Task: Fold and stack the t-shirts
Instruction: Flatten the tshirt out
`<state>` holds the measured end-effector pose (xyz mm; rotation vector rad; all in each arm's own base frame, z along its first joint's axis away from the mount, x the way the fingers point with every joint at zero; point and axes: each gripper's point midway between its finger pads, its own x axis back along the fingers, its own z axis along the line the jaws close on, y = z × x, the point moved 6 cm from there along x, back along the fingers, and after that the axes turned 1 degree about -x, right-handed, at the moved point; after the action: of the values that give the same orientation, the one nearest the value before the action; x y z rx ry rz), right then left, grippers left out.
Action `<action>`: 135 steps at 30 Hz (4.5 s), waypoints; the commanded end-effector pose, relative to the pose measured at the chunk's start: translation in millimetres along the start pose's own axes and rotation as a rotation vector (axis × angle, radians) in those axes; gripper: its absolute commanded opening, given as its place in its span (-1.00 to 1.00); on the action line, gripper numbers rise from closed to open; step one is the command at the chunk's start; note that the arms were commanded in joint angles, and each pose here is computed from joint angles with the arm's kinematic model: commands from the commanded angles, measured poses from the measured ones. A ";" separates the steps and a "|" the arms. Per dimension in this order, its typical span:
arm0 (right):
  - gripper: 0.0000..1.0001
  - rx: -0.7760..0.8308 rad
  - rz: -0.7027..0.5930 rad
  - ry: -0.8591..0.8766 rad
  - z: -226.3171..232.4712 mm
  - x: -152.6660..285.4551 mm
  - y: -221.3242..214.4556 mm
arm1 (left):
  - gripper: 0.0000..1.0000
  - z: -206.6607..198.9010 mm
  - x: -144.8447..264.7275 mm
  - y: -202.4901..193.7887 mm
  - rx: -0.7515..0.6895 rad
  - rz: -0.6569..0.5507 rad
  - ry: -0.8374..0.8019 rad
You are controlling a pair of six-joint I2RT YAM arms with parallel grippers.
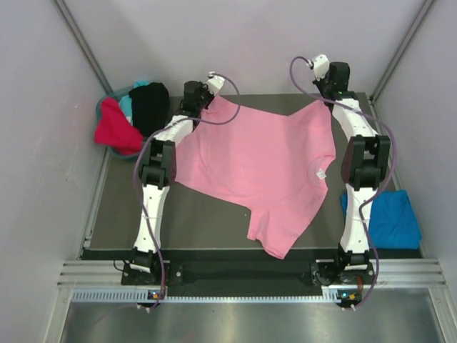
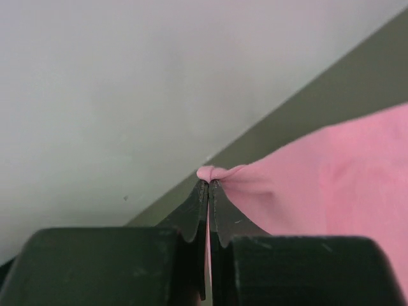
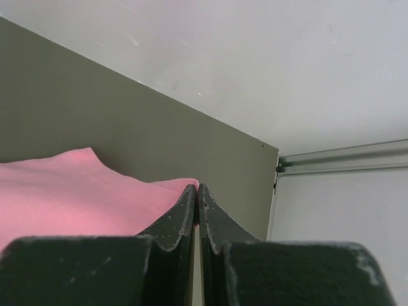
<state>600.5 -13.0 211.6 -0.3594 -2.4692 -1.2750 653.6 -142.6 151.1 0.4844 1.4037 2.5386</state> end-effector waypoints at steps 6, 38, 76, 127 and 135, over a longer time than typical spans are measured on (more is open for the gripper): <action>-1.00 -0.026 -0.074 -0.001 -12.2 33.8 36.1 | -1.00 30.4 22.1 44.2 -0.050 -0.073 0.076; -1.00 -0.236 -0.497 -0.227 -137.7 224.5 165.6 | -0.99 135.1 127.5 190.2 -0.035 -0.171 0.341; -1.00 -0.254 -0.703 -0.194 -182.8 294.1 194.9 | -1.00 174.5 252.7 300.8 -0.013 -0.339 0.353; -1.00 -0.226 -0.276 0.282 -37.7 232.7 54.2 | -1.00 -61.2 314.1 46.3 0.589 0.312 -0.347; -1.00 -0.220 -0.168 0.400 4.4 203.2 33.0 | -0.96 -72.1 285.0 27.0 0.592 0.413 -0.403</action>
<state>424.1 17.3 302.2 -0.0300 -2.0327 -1.5291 343.3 -111.2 169.0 1.4906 2.0355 2.0958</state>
